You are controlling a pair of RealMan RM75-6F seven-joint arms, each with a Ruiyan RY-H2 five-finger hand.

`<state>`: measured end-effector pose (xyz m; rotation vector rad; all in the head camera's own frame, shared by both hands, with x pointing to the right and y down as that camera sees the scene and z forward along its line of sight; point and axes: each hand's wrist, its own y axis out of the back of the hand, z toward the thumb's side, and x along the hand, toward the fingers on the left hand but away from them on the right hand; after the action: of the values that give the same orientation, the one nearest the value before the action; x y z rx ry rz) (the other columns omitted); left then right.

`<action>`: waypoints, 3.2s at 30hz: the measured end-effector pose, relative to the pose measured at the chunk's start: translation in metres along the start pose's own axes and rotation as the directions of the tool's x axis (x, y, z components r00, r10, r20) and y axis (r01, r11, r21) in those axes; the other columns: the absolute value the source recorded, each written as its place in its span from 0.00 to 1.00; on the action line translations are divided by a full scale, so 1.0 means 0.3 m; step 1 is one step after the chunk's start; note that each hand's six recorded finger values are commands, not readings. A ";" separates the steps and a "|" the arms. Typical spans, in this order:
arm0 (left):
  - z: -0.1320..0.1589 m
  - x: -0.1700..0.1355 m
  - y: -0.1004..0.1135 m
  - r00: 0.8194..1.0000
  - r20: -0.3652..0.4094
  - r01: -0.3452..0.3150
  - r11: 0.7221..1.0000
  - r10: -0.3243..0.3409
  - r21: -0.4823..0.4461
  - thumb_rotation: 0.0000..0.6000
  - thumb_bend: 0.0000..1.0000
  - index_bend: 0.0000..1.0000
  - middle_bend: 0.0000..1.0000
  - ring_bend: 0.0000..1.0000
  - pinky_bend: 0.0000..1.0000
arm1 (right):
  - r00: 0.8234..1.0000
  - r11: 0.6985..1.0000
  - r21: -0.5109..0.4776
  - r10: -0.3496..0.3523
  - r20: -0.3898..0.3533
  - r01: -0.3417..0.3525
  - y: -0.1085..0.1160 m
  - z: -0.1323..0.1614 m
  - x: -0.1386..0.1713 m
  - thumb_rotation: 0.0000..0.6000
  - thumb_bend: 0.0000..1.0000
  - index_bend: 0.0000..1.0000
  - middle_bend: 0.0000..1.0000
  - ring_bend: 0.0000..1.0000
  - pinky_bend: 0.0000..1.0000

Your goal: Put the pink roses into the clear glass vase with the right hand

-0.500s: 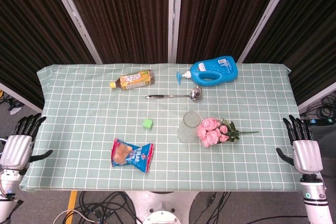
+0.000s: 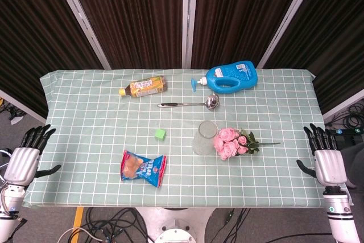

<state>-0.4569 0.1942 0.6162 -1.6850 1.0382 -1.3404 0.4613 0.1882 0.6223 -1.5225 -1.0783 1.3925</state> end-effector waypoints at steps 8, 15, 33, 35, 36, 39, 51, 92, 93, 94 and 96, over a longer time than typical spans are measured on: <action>0.012 -0.003 0.000 1.000 0.017 -0.004 1.000 0.005 -0.012 1.00 0.00 0.09 0.02 0.00 0.06 | 0.997 0.996 -0.041 0.081 0.000 -0.081 -0.030 0.031 -0.032 1.00 0.03 0.00 0.01 0.00 0.00; 0.000 -0.002 0.004 1.000 0.011 -0.010 1.000 0.010 -0.019 1.00 0.00 0.09 0.02 0.00 0.06 | 0.978 0.977 -0.044 0.206 -0.035 -0.208 -0.076 0.137 -0.108 1.00 0.00 0.00 0.02 0.00 0.00; -0.066 -0.016 0.044 0.999 -0.030 -0.038 0.999 0.037 -0.039 1.00 0.00 0.09 0.02 0.00 0.05 | 0.924 0.932 0.088 0.360 -0.128 -0.351 -0.220 0.458 -0.342 1.00 0.00 0.00 0.05 0.00 0.00; -0.068 -0.017 0.044 0.999 -0.031 -0.038 0.998 0.037 -0.041 1.00 0.00 0.09 0.02 0.00 0.05 | 0.918 0.927 0.093 0.373 -0.134 -0.363 -0.234 0.473 -0.342 1.00 0.00 0.00 0.05 0.00 0.00; -0.070 -0.017 0.044 0.999 -0.032 -0.038 0.998 0.036 -0.042 1.00 0.00 0.09 0.02 0.00 0.05 | 0.916 0.925 0.093 0.379 -0.135 -0.369 -0.240 0.478 -0.342 1.00 0.00 0.00 0.05 0.00 0.00; -0.074 -0.019 0.041 0.999 -0.034 -0.035 0.998 0.034 -0.045 1.00 0.00 0.09 0.02 0.00 0.05 | 0.906 0.916 0.088 0.399 -0.137 -0.390 -0.263 0.498 -0.342 1.00 0.00 0.00 0.05 0.00 0.00; -0.103 -0.028 0.042 0.998 -0.053 -0.036 0.998 0.034 -0.052 1.00 0.00 0.09 0.02 0.00 0.05 | 0.885 0.899 0.083 0.439 -0.154 -0.431 -0.343 0.570 -0.349 1.00 0.00 0.00 0.13 0.00 0.00; -0.072 -0.020 0.029 0.999 -0.032 -0.016 1.000 0.015 -0.021 1.00 0.00 0.09 0.02 0.00 0.05 | 0.979 0.957 -0.290 -0.063 -0.195 0.004 0.294 0.515 -0.355 1.00 0.14 0.57 0.53 0.13 0.00; -0.071 -0.022 0.027 0.999 -0.035 -0.012 1.000 0.012 -0.019 1.00 0.00 0.09 0.02 0.00 0.05 | 0.972 0.945 -0.327 -0.098 -0.213 0.023 0.337 0.534 -0.351 1.00 0.14 0.57 0.53 0.13 0.00; -0.072 -0.022 0.027 0.999 -0.037 -0.010 1.000 0.009 -0.018 1.00 0.00 0.09 0.02 0.00 0.05 | 0.964 0.932 -0.360 -0.131 -0.232 0.040 0.379 0.555 -0.347 1.00 0.14 0.57 0.53 0.13 0.00; -0.073 -0.022 0.027 0.999 -0.040 -0.009 1.000 0.008 -0.017 1.00 0.00 0.09 0.02 0.00 0.05 | 0.944 0.902 -0.427 -0.194 -0.268 0.064 0.461 0.602 -0.336 1.00 0.14 0.57 0.53 0.13 0.00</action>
<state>-0.4805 0.1956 0.6103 -1.6706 1.0810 -1.3687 0.2884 0.0495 0.5095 -1.8540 -1.3038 0.8271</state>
